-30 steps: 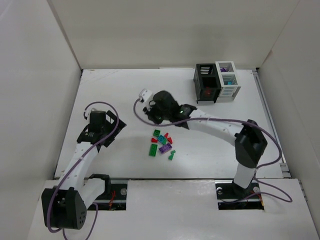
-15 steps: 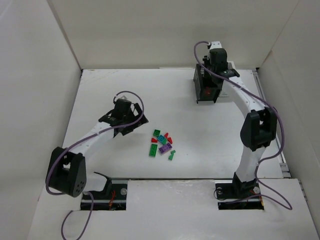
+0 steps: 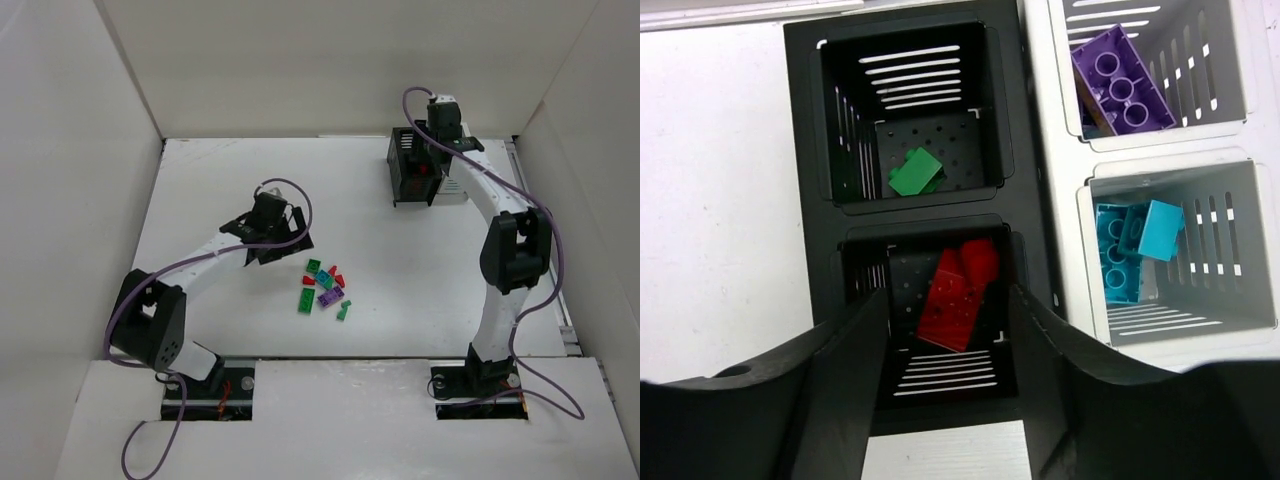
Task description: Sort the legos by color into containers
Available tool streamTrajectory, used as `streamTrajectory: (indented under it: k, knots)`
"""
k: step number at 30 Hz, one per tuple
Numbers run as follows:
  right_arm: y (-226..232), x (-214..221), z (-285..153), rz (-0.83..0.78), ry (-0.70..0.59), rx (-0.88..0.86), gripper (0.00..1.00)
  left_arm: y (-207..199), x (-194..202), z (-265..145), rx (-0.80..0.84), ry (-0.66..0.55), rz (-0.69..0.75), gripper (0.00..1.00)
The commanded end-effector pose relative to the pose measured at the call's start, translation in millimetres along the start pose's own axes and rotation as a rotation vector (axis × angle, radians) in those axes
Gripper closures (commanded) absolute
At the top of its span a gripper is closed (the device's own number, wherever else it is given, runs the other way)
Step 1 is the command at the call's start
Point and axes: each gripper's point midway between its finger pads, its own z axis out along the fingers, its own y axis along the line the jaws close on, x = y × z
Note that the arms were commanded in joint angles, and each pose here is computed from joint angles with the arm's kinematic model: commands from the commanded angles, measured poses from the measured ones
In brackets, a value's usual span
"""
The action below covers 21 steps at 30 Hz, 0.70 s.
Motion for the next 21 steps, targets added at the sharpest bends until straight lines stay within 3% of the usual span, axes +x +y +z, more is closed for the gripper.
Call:
streamTrajectory:
  k: [1,10,15,19,21]
  knots:
    - [-1,-24,-20,0.036,-0.061,-0.005,0.43,-17,-8,-5,0.03,-0.018,0.049,0.07]
    - [6,-23,-63,0.047,-0.077,-0.086,0.38,-33,28,8,0.072,0.06,0.258,0.22]
    - [14,9,-78,0.047,-0.024,-0.129,0.38,-11,41,19,-0.018,0.115,0.269,0.51]
    - [15,14,-82,0.049,-0.02,-0.119,0.38,-13,59,14,0.024,0.145,0.285,0.52]
    - [19,17,-83,0.041,-0.011,-0.126,0.38,-16,68,10,0.041,0.159,0.303,0.48]
